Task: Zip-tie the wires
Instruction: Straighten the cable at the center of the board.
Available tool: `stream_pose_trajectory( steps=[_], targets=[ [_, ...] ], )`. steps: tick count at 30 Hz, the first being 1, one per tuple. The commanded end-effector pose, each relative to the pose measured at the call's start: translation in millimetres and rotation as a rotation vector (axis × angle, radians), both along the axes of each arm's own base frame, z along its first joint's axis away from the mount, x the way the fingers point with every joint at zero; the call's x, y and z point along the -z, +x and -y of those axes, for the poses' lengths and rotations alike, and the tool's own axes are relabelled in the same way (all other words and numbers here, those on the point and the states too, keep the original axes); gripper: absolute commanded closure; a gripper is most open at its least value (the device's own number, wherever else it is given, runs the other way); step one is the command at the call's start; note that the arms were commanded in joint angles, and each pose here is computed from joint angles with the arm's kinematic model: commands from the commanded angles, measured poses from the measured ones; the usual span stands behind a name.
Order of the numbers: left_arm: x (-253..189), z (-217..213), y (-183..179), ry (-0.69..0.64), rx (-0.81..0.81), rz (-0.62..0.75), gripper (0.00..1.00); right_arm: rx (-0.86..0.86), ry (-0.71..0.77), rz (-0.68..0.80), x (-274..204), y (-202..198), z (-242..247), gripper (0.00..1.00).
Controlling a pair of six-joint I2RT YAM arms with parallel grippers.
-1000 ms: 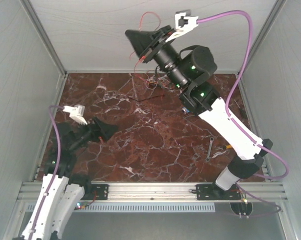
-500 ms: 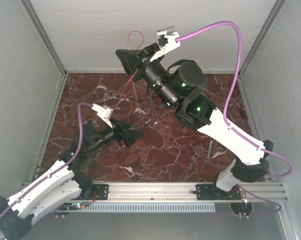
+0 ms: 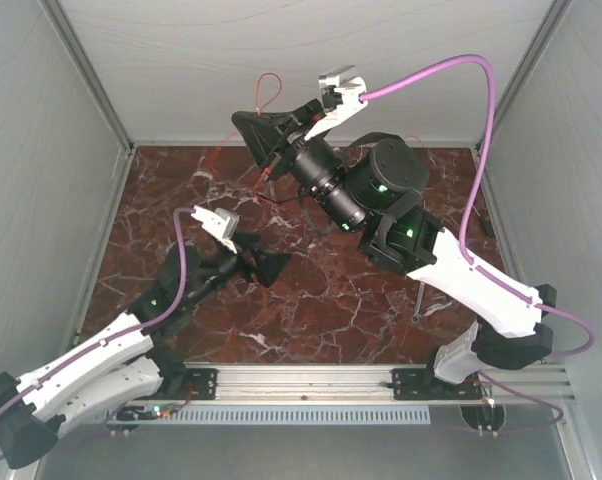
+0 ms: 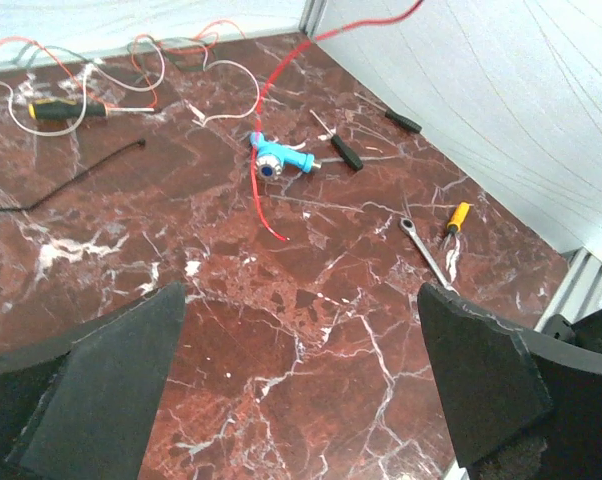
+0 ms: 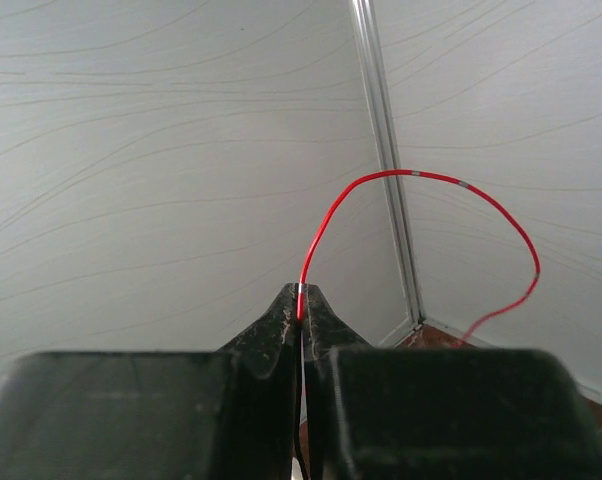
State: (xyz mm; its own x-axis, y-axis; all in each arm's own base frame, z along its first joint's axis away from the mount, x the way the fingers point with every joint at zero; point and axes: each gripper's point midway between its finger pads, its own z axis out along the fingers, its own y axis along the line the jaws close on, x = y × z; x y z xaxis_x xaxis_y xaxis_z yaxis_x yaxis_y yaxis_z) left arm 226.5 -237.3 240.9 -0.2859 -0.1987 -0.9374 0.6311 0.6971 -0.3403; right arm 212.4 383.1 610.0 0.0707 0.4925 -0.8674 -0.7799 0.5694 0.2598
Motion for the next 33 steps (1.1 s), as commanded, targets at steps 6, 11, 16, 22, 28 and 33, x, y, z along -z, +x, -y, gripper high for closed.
stream_pose_trajectory(
  steps=[6, 11, 16, 22, 28, 33],
  targets=[
    [-47, 2, 11, 0.004, -0.007, 0.214, 0.00, 0.001, 0.061, 0.026, -21, -13, 23, 1.00],
    [-43, 23, 19, -0.006, 0.044, 0.211, 0.02, -0.037, 0.073, 0.015, -22, -21, 21, 1.00],
    [-38, 23, 51, 0.027, -0.082, 0.165, 0.26, -0.059, 0.078, 0.015, -25, -29, 22, 1.00],
    [-28, 14, 68, 0.083, -0.179, 0.164, 1.00, -0.081, 0.087, 0.005, -28, -38, 30, 1.00],
    [-23, 3, 59, 0.104, -0.183, 0.169, 1.00, -0.045, 0.096, 0.008, -23, -36, 42, 1.00],
    [-14, -4, 46, 0.172, -0.152, 0.097, 1.00, 0.068, 0.074, 0.020, -13, -23, 58, 1.00]
  ],
)
